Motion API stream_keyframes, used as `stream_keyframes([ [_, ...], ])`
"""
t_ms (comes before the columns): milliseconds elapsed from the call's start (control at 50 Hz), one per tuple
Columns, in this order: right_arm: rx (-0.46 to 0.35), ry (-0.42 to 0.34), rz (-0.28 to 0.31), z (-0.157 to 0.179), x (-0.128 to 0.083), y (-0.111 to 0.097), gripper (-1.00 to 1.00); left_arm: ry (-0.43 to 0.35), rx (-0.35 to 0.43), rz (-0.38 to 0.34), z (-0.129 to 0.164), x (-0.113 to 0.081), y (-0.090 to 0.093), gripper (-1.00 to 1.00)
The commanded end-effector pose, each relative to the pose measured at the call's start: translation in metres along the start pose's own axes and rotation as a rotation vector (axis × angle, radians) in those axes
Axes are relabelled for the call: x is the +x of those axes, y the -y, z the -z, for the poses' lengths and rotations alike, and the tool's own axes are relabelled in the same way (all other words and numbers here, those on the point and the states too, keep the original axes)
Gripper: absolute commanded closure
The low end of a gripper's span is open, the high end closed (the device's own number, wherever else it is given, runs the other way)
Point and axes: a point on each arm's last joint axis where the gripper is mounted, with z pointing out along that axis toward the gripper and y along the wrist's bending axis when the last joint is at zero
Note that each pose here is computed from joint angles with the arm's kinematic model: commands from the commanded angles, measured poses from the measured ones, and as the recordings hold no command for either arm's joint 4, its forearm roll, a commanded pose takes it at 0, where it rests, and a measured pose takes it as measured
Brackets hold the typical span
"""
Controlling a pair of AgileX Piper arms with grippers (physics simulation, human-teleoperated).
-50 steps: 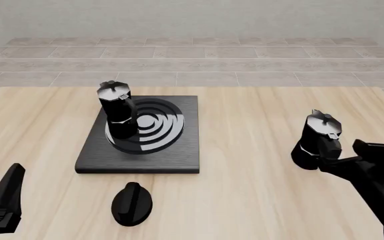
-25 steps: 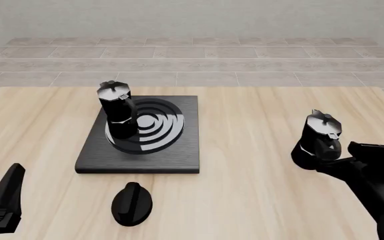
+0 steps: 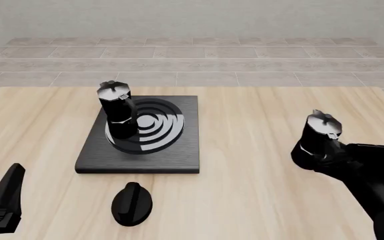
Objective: Put both moka pots on the stove.
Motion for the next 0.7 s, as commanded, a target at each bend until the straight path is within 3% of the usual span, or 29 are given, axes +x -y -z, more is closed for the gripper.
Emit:
stream_keyframes([
  [20,-0.015,0.034,0.011,0.003,-0.007,-0.003,1.0,0.0,0.0,0.0,0.0,0.0,0.0,-1.0],
  [300,-0.03,0.077,0.022,0.003,-0.018,-0.007,1.0,0.0,0.0,0.0,0.0,0.0,0.0,-1.0],
  [700,-0.111,0.274,0.074,0.006,-0.057,-0.025,1.0,0.0,0.0,0.0,0.0,0.0,0.0,-1.0],
])
